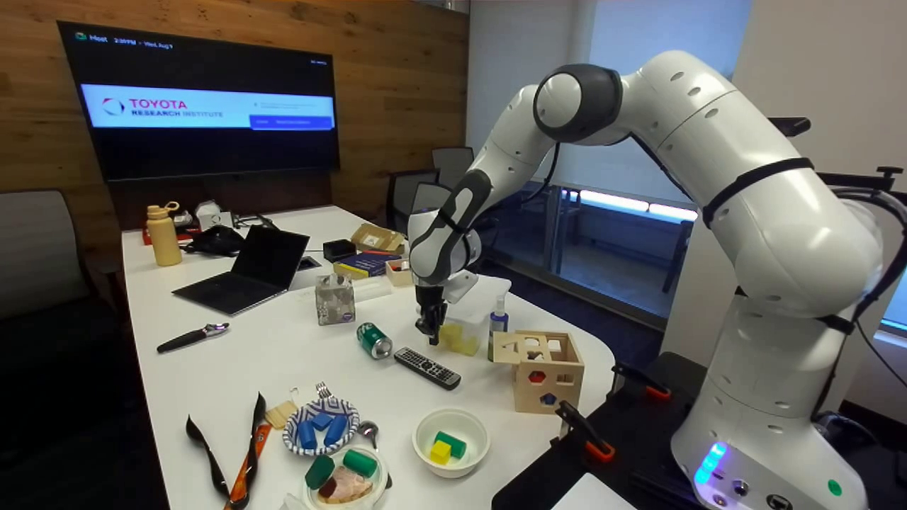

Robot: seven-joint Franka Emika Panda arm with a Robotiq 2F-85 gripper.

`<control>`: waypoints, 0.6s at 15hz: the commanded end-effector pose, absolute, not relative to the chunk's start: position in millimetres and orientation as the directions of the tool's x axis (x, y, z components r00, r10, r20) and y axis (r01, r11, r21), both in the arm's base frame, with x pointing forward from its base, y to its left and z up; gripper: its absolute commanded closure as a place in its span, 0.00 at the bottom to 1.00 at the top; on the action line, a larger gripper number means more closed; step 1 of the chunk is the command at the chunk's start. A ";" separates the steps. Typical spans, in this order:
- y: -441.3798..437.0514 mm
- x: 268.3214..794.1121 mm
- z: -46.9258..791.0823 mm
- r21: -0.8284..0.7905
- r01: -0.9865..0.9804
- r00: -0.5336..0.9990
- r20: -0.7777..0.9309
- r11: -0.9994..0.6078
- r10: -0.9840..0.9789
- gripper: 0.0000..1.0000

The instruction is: Move the remote to the left

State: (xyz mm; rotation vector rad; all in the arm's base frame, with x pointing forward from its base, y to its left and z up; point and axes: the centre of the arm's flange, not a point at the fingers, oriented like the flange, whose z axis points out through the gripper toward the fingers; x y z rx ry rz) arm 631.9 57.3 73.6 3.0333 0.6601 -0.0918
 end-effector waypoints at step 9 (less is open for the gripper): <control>74.7 649.9 34.8 -0.014 0.395 0.913 -0.108 -0.919 0.394 1.00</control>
